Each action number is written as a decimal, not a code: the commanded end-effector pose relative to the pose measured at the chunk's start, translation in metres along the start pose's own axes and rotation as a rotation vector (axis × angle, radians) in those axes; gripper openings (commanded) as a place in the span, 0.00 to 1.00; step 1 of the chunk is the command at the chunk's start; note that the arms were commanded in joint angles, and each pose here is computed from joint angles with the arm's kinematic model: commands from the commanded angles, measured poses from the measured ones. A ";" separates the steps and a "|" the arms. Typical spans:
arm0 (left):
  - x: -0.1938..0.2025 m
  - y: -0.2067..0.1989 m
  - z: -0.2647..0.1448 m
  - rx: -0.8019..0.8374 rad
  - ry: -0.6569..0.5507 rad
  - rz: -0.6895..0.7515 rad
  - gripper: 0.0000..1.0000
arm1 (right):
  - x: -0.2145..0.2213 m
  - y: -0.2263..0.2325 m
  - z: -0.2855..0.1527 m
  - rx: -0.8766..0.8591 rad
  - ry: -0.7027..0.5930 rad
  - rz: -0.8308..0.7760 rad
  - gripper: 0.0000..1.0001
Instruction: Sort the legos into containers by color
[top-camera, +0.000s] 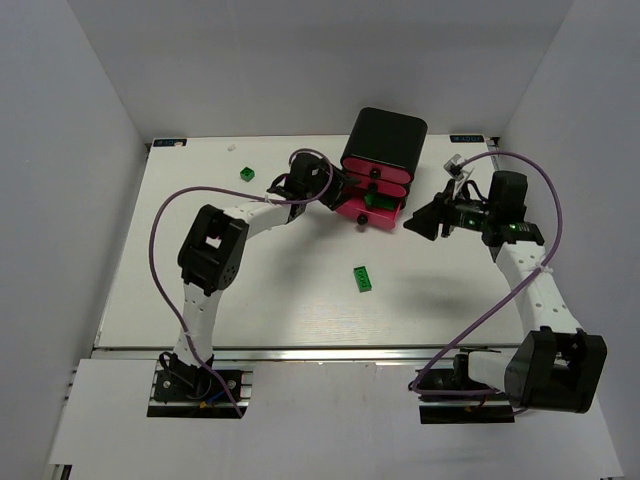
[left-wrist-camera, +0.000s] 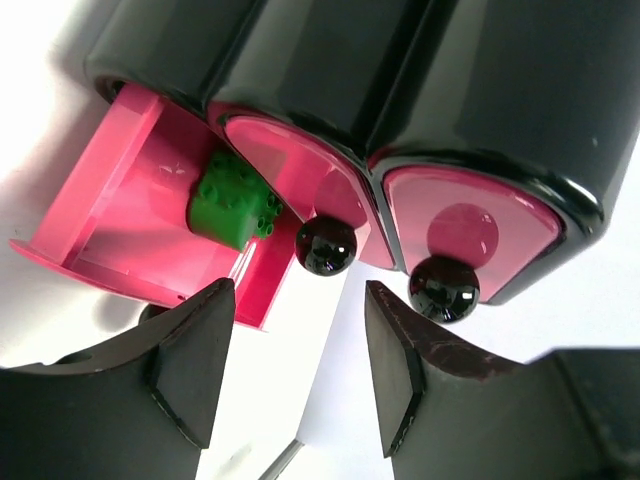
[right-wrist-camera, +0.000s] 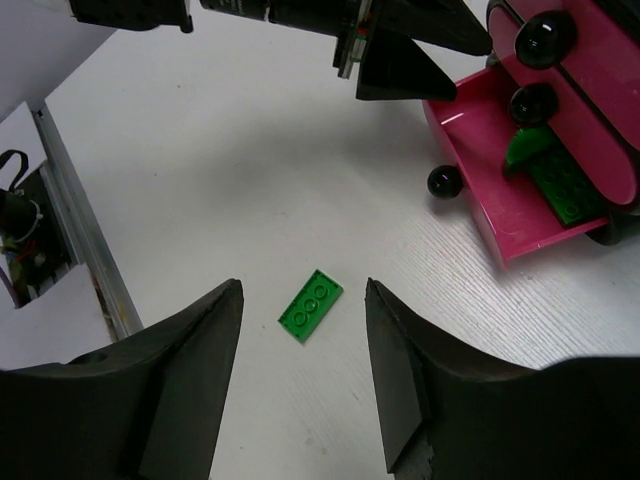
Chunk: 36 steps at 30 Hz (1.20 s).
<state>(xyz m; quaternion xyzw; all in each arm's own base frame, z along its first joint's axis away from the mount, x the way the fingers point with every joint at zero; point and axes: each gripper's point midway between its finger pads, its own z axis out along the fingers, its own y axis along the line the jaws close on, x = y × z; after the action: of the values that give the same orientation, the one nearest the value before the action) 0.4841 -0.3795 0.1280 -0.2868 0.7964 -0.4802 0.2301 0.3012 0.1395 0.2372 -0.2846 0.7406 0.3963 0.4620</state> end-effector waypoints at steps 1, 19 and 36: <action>0.003 -0.053 -0.033 0.104 0.009 0.068 0.64 | 0.003 -0.002 0.003 -0.005 0.023 -0.032 0.58; -0.079 0.086 -0.278 -0.565 -0.401 0.960 0.73 | 0.145 -0.005 0.102 0.209 0.590 -0.058 0.70; -0.091 0.088 -0.320 -0.635 -0.520 0.996 0.81 | 0.203 0.001 0.116 0.309 0.685 -0.012 0.85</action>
<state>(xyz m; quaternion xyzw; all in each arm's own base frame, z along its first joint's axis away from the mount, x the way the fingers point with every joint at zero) 0.3231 -0.0923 0.1744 -0.0289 0.8712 0.0174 0.4897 0.2624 0.2299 0.0246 -0.3582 0.8922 0.1827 0.2057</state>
